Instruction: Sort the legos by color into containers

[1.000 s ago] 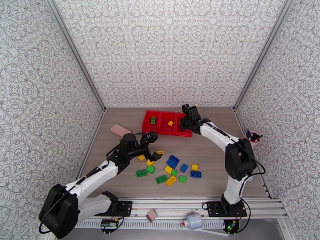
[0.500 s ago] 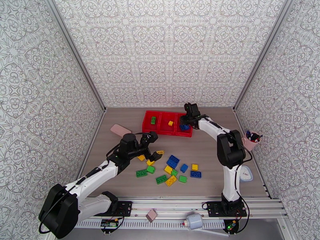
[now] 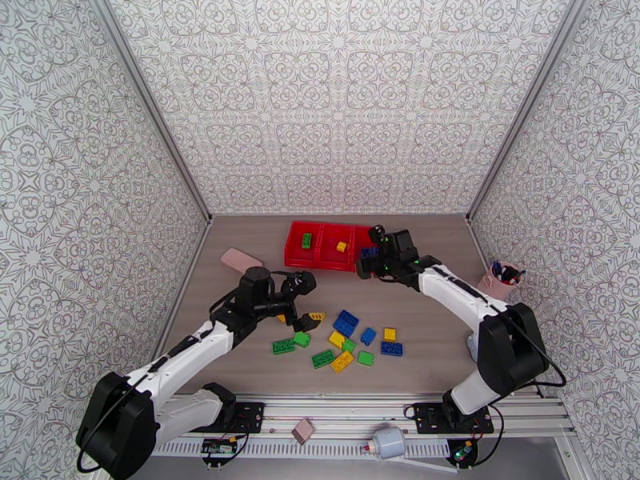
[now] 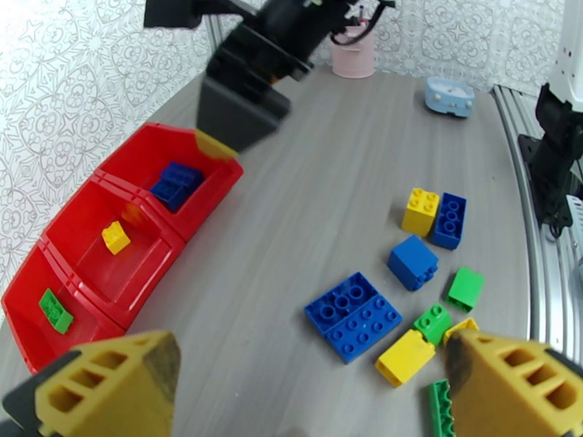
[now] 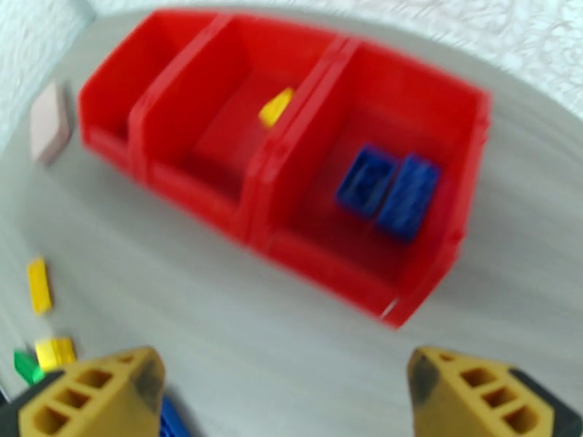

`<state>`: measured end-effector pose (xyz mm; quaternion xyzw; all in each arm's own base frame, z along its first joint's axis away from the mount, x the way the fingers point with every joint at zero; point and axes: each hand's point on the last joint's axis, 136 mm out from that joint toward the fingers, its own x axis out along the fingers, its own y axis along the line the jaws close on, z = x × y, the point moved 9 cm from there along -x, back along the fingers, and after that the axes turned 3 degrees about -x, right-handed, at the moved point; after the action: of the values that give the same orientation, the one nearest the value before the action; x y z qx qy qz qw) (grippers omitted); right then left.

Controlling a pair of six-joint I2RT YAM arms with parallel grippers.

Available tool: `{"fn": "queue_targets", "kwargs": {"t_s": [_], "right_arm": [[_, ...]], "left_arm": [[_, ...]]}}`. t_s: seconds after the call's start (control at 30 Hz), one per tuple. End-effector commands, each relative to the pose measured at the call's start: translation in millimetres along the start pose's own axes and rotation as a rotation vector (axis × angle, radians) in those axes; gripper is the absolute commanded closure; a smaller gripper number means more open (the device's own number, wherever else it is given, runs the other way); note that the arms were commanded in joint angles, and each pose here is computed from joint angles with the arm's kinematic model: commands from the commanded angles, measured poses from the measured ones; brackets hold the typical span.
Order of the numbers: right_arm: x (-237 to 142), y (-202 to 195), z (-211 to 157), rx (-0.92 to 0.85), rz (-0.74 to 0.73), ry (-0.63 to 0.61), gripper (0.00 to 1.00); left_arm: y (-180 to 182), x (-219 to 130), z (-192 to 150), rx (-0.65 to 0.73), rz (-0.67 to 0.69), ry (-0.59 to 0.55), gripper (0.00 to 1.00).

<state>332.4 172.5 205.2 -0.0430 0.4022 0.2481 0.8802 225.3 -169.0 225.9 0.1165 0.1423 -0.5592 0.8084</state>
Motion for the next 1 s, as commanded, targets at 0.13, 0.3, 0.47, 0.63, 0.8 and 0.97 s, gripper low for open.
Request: {"fn": "queue_targets", "kwargs": {"t_s": [0.13, 0.3, 0.47, 0.63, 0.8, 0.97], "right_arm": [[-11, 52, -72, -0.105, 0.146, 0.225, 0.04], [-23, 61, -103, -0.23, 0.148, 0.373, 0.03], [-25, 58, -113, -0.422, 0.128, 0.519, 0.03], [-17, 57, -114, -0.524, 0.115, 0.576, 0.06], [-6, 61, -115, -0.502, 0.155, 0.603, 0.11], [5, 63, -116, -0.464, 0.159, 0.62, 0.18]], "left_arm": [[6, -6, 5, 0.023, -0.026, -0.005, 0.0], [4, -6, 5, 0.038, -0.048, -0.005, 0.0], [2, -6, 6, 0.04, -0.067, -0.015, 0.0], [2, -5, 9, 0.026, -0.094, -0.024, 0.0], [0, -5, 11, 0.024, -0.104, -0.026, 0.0], [-3, -5, 14, 0.032, -0.103, -0.036, 0.0]]}}
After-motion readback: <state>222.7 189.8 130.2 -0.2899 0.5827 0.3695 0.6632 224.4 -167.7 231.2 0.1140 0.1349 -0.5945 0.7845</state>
